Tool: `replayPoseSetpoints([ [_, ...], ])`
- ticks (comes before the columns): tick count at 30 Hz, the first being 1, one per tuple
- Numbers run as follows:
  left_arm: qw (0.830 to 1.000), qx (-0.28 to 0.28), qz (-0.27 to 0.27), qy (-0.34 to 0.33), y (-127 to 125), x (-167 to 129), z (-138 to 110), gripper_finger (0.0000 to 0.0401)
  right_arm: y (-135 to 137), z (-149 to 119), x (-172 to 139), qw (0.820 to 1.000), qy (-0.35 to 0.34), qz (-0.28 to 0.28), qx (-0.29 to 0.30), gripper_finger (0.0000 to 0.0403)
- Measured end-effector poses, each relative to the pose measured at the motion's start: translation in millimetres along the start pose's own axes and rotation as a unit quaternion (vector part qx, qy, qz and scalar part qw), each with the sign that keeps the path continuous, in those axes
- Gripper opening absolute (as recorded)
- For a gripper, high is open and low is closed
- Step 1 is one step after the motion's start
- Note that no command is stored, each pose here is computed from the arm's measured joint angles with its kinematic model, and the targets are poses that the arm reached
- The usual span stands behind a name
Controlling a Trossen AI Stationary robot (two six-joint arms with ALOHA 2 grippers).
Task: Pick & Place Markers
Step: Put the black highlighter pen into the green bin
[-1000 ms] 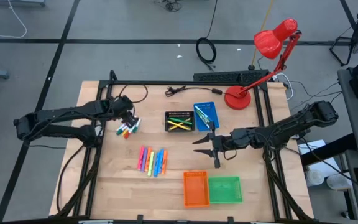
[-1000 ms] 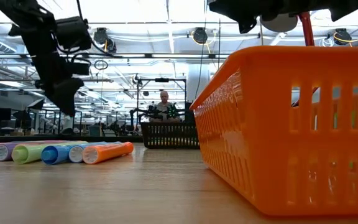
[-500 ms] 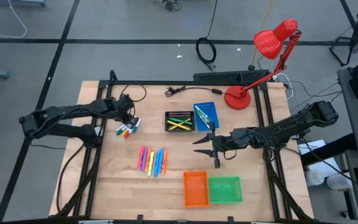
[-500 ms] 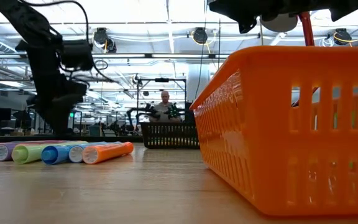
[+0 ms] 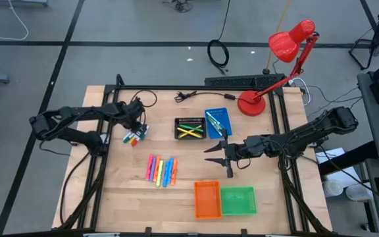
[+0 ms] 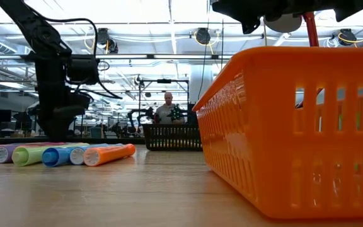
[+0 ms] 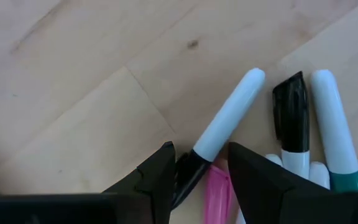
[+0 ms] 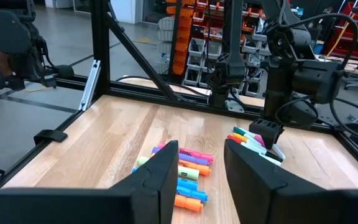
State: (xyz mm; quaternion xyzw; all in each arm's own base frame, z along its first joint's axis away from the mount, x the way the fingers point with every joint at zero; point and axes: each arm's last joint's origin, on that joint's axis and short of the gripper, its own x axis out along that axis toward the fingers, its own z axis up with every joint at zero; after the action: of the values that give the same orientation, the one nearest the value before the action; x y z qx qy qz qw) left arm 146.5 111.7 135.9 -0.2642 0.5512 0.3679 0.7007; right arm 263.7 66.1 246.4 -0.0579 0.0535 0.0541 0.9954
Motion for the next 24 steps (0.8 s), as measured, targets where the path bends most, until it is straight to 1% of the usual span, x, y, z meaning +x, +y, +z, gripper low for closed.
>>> replayPoseSetpoints([
  [3, 1.0, 0.012, -0.007, -0.001, 0, 0, 1, 0.0148, 0, 0, 0, 1.0, 0.0, 0.0, 0.0, 0.0116],
  [5, 1.0, 0.02, -0.01, -0.003, 0, 0, 1, 0.0132, 0, 0, 0, 1.0, 0.0, 0.0, 0.0, 0.0116],
  [11, 0.999, 0.032, -0.016, -0.019, -1, 1, 4, 0.0036, 0, 0, 0, 1.0, 0.0, 0.0, 0.0, 0.0116],
  [14, 0.998, 0.042, -0.017, -0.04, -2, 1, 8, 0.0034, 0, 0, 0, 1.0, 0.0, 0.0, 0.0, 0.0116],
  [20, 0.991, 0.096, -0.013, -0.092, -4, -3, 17, 0.0043, 0, 0, 0, 1.0, 0.0, 0.0, 0.0, 0.0116],
  [24, 0.986, 0.094, 0.005, -0.136, -5, -19, 27, 0.0037, 0, 0, 0, 1.0, 0.0, -0.001, 0.0, 0.0116],
])
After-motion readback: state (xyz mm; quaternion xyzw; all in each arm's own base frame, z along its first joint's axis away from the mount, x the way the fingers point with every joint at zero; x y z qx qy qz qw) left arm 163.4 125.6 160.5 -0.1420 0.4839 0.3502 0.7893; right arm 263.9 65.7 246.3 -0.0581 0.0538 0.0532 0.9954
